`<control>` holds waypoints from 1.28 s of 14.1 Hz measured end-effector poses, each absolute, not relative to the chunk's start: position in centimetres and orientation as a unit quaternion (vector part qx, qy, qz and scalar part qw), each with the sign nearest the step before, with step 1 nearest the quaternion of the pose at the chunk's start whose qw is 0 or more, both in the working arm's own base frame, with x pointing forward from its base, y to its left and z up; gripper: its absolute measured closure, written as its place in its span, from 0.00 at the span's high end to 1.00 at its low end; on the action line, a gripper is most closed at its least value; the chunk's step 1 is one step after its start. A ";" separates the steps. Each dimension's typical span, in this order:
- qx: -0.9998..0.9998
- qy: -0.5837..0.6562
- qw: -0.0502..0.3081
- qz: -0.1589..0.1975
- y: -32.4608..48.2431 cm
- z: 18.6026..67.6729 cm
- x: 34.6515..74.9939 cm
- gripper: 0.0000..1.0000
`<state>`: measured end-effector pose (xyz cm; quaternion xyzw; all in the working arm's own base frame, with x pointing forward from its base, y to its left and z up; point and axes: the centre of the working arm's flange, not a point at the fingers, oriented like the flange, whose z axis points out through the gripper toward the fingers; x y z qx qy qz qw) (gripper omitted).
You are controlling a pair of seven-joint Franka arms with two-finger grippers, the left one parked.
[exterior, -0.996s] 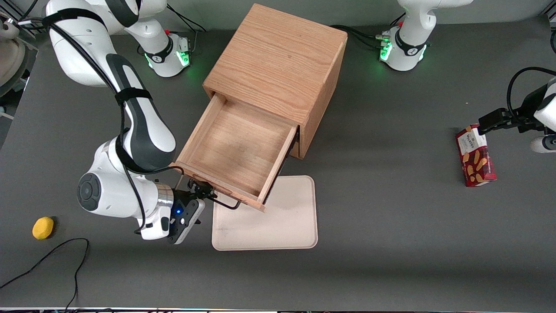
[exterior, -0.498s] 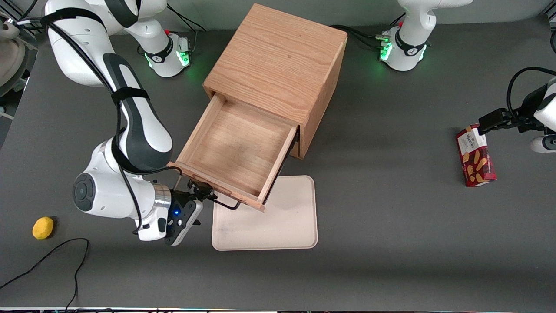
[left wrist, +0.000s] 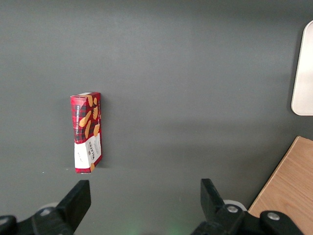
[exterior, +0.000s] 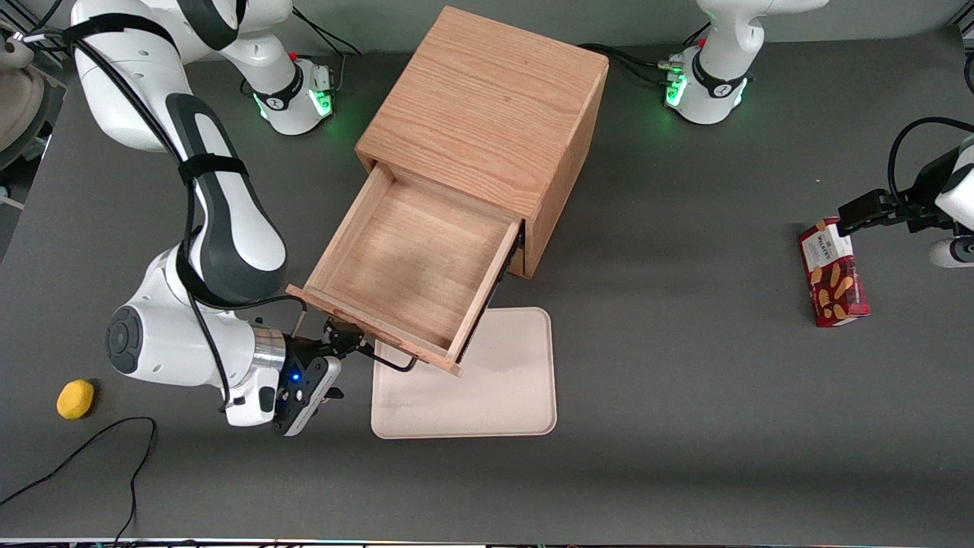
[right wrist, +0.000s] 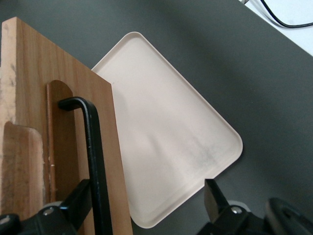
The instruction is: Open upper drawer
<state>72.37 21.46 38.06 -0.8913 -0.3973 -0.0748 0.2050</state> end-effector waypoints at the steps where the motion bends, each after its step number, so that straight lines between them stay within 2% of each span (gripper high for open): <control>1: -0.891 -0.397 0.205 -0.075 21.5 38.1 72.4 1.00; 8: -0.893 -0.390 0.209 -0.087 19.7 40.2 73.2 1.00; 14: -0.897 -0.383 0.214 -0.057 13.7 45.0 73.1 1.00; 16: -0.905 -0.383 0.178 -0.043 10.5 47.2 72.5 1.00; 18: -0.912 -0.390 0.128 -0.008 9.0 49.1 71.2 1.00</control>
